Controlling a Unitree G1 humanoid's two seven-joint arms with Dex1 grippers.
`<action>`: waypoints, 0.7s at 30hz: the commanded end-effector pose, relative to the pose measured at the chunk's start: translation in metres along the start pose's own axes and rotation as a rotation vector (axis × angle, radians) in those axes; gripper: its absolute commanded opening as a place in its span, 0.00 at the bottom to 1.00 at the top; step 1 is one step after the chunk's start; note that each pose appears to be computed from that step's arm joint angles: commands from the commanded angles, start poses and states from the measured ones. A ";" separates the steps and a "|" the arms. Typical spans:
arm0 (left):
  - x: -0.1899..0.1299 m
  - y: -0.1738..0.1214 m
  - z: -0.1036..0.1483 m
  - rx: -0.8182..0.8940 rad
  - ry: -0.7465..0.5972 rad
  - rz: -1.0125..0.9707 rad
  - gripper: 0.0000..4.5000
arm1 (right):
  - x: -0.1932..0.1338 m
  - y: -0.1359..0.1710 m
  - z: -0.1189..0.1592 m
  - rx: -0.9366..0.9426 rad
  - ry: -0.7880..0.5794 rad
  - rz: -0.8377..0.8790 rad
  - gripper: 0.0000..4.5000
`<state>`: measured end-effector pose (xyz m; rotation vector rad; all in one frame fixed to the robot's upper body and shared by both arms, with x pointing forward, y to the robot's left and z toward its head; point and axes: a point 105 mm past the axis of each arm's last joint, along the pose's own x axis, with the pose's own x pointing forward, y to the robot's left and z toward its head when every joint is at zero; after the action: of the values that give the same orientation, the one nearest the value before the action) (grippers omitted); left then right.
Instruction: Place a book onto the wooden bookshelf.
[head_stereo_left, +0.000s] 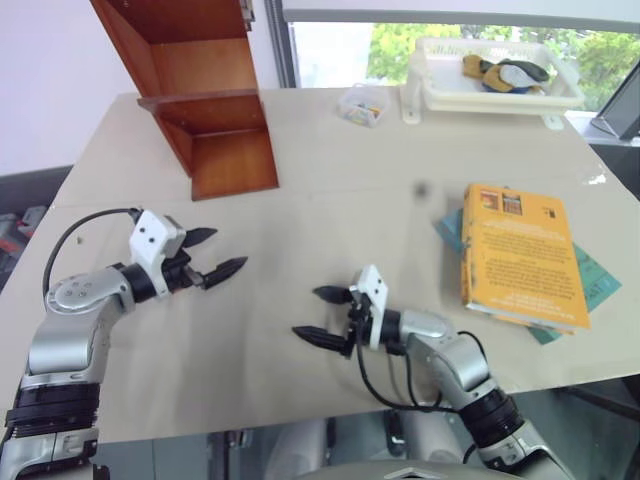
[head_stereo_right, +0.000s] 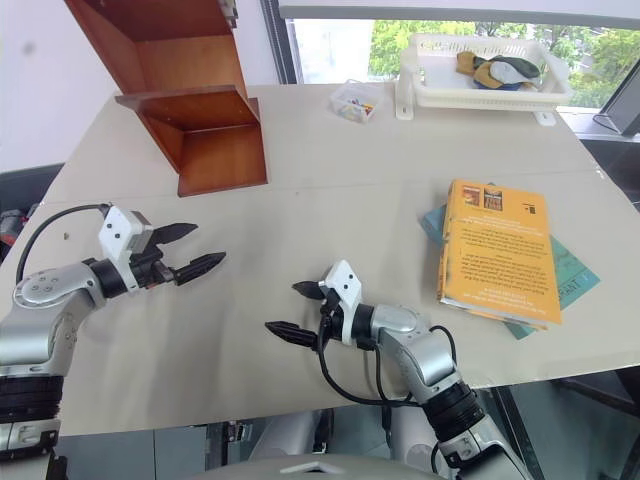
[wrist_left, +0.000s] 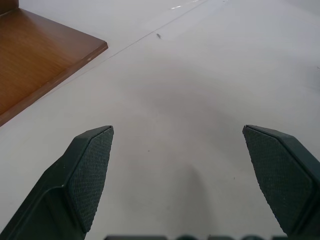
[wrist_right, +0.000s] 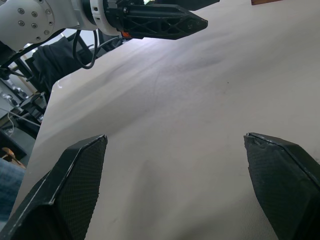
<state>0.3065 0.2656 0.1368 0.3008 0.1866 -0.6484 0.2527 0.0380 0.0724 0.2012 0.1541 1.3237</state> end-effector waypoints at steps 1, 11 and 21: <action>-0.004 0.002 0.015 0.046 -0.038 0.010 0.99 | 0.001 0.003 -0.004 0.013 0.008 0.008 1.00; -0.001 0.002 0.015 0.048 -0.043 0.008 0.99 | 0.019 0.010 0.063 0.016 -0.181 0.006 1.00; 0.005 -0.002 0.018 0.045 -0.058 -0.030 0.99 | -0.012 0.014 0.184 -0.171 -0.390 -0.055 1.00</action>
<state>0.3097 0.2599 0.1422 0.3076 0.1662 -0.6752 0.2862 0.0324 0.2236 0.3011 -0.1669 1.2089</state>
